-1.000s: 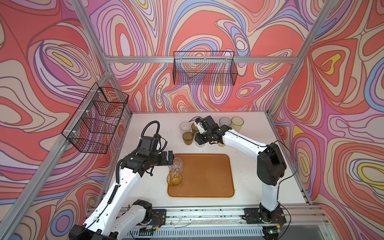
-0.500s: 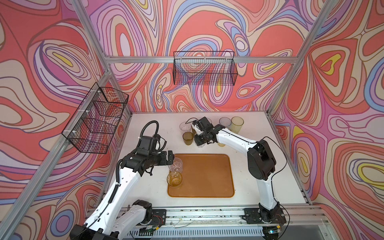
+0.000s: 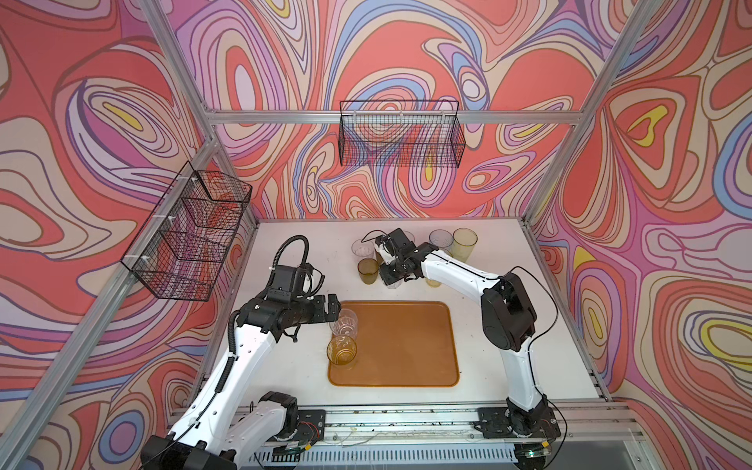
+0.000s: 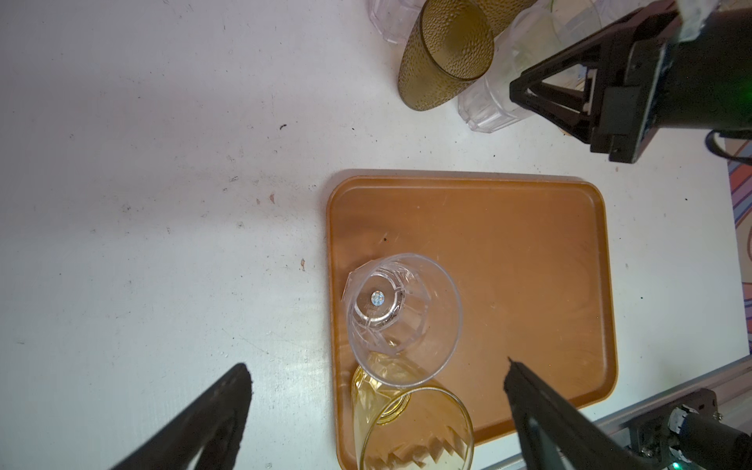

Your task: Place the glasses into the tray

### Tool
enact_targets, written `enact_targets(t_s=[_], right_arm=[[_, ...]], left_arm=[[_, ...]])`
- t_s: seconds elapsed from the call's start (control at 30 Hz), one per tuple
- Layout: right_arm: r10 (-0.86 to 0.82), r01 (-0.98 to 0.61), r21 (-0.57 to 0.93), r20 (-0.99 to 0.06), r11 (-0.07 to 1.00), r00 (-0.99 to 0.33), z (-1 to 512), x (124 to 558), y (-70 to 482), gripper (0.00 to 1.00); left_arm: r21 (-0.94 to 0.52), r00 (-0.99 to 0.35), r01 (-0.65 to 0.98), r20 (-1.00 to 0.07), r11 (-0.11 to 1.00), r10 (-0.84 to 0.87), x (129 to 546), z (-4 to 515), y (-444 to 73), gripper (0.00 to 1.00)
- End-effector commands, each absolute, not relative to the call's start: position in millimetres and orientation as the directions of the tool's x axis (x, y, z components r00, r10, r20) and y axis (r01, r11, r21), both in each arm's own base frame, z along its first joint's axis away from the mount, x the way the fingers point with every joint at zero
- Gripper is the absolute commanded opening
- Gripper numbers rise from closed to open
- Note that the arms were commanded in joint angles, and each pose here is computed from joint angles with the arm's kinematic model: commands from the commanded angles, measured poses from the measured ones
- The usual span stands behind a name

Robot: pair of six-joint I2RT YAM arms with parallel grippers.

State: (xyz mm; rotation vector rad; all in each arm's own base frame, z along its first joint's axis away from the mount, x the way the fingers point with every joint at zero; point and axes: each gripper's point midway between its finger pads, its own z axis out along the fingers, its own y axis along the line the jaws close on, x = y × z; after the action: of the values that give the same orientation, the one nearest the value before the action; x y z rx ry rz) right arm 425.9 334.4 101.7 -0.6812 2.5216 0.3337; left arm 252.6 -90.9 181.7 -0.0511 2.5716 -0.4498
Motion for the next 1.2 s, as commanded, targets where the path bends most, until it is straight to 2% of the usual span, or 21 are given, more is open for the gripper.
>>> enact_targets(t_s=[0.0, 0.33, 1.17], right_arm=[[-0.409, -0.522, 0.090, -0.515, 0.848, -0.753, 95.8, 429.7, 333.3, 0.18], [-0.410, -0.523, 0.093, -0.511, 0.847, -0.755, 94.8, 427.7, 332.7, 0.17], [-0.392, -0.513, 0.101, -0.526, 0.852, -0.755, 104.2, 429.0, 333.0, 0.08]], left_arm=[[-0.331, -0.863, 0.056, -0.490, 0.942, -0.121, 253.2, 179.4, -91.1, 1.00], [-0.327, -0.867, 0.049, -0.484, 0.944, -0.123, 253.3, 177.4, -89.7, 1.00], [-0.324, -0.869, 0.046, -0.480, 0.945, -0.122, 252.9, 176.7, -88.4, 1.00]])
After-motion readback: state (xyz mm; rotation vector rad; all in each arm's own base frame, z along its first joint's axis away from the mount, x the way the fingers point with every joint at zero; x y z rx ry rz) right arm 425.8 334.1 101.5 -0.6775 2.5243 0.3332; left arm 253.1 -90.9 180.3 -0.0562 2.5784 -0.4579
